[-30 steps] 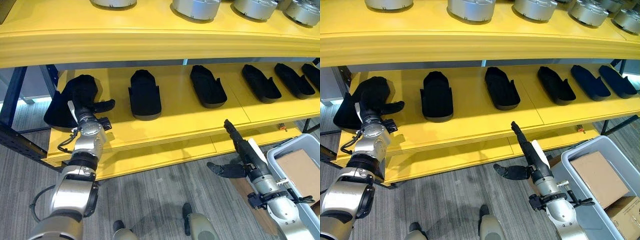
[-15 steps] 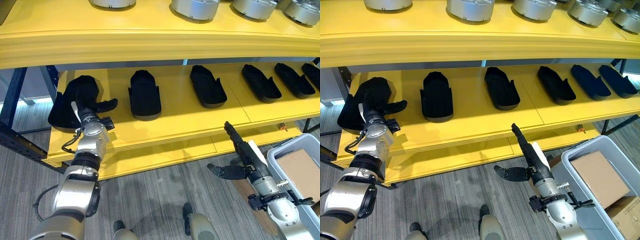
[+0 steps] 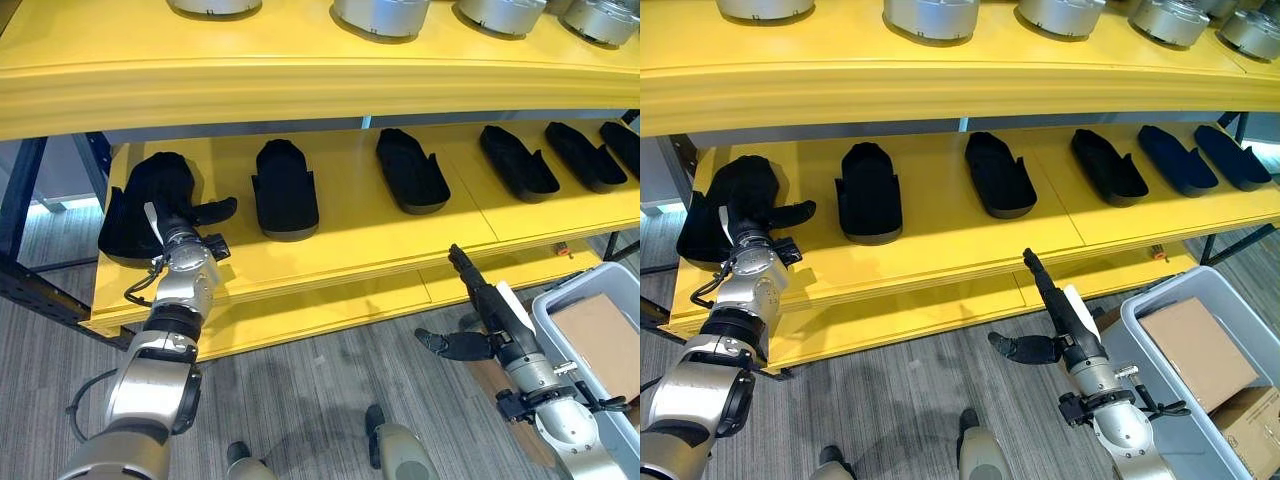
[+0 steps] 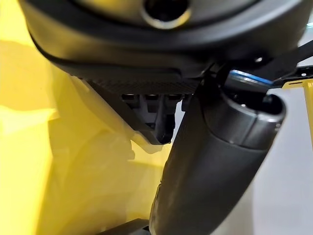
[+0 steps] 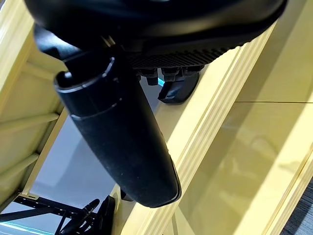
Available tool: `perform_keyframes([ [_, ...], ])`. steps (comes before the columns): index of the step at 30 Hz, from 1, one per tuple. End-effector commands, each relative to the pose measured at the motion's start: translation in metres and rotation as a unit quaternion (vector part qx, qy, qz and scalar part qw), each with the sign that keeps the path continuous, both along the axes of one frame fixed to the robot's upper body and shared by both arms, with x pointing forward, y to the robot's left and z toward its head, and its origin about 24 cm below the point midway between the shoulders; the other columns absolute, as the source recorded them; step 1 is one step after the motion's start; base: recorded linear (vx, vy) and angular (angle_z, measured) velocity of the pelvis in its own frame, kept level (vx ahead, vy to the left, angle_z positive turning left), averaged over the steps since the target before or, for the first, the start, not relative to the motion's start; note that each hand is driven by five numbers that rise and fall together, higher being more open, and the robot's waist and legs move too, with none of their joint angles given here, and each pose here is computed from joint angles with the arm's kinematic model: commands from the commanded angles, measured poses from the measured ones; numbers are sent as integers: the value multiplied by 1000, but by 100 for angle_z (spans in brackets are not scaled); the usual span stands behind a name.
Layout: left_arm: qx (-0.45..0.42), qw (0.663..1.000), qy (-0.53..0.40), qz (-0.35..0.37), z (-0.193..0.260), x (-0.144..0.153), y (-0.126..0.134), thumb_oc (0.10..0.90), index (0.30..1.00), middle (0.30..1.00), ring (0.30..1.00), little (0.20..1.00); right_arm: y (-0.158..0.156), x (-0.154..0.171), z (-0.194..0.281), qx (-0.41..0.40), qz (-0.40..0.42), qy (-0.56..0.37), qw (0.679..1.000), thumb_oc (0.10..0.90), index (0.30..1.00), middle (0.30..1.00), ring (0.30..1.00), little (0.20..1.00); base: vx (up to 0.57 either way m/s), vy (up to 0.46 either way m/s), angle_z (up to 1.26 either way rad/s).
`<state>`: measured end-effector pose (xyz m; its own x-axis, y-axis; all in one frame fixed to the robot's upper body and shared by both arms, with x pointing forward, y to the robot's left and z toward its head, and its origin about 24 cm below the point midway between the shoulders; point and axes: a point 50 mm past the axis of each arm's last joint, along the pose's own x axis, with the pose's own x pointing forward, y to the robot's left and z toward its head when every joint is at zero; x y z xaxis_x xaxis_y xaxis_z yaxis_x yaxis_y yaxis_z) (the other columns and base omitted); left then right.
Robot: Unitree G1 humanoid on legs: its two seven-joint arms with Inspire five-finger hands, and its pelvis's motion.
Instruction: Move parts from the plastic box to the shelf.
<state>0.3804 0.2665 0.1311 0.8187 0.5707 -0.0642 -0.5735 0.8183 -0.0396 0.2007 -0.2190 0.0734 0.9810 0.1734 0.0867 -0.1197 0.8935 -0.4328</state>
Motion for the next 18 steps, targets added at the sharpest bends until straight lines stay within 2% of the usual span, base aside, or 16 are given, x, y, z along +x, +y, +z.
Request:
perform_keyframes([
  [1,27,987,-156,-33,80,15,-19,900,1000,1000,1000,1000,-6,5,47,14,-7,-126,992,900,1000,1000,1000,1000,0,0,0],
  [18,22,986,-159,-42,82,18,-25,900,1000,1000,1000,1000,-7,5,48,14,-9,-127,992,900,1000,1000,1000,1000,0,0,0],
])
